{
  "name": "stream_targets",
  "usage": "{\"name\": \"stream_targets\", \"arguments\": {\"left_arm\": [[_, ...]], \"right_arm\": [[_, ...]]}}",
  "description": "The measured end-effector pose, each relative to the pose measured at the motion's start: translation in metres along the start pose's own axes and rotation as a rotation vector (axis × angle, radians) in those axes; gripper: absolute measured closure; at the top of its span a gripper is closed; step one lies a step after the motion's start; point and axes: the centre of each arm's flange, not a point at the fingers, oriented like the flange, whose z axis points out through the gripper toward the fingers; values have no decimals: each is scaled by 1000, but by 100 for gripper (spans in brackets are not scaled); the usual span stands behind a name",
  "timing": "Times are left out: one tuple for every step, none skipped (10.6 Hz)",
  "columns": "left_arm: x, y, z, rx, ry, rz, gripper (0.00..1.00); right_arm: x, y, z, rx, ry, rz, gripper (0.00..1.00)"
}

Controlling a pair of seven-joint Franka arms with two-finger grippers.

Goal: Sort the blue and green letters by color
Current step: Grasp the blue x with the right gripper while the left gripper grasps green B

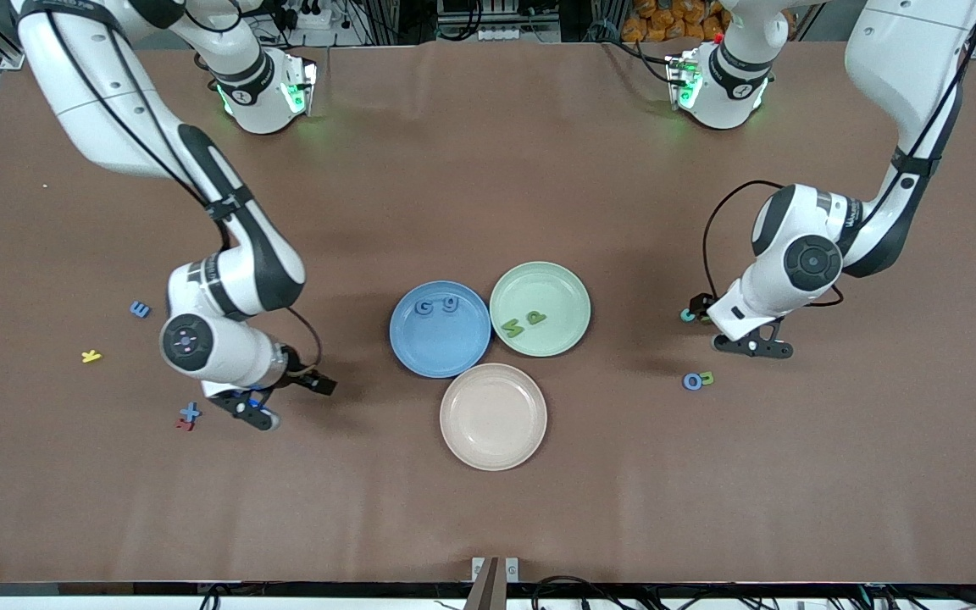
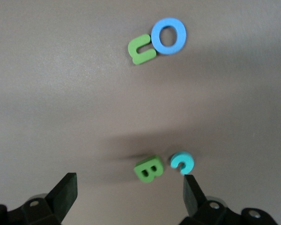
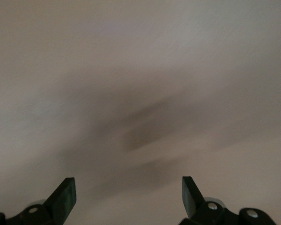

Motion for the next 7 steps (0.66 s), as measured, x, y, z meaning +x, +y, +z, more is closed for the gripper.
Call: {"name": "stream_targets", "arguments": {"left_arm": [[-6, -3, -2, 5, -2, 68, 0], [-13, -4, -2, 8, -9, 135, 0], [-19, -2, -2, 10, -11, 212, 0], [-23, 2, -3, 12, -11, 305, 0], [-26, 3, -3, 14, 4, 393, 0], [-28, 1, 0, 13, 43, 485, 0], [-31, -4, 6, 13, 89, 578, 0]], "right_arm": [[17, 24, -3, -16, 11, -53, 0], [35, 49, -6, -26, 18, -102, 0], [54, 80, -10, -34, 26, -141, 0], [74, 114, -14, -31, 38, -151, 0], [93, 148, -18, -16, 68, -139, 0], [107, 177, -20, -3, 95, -138, 0], [114, 196, -15, 7, 112, -138, 0]]}}
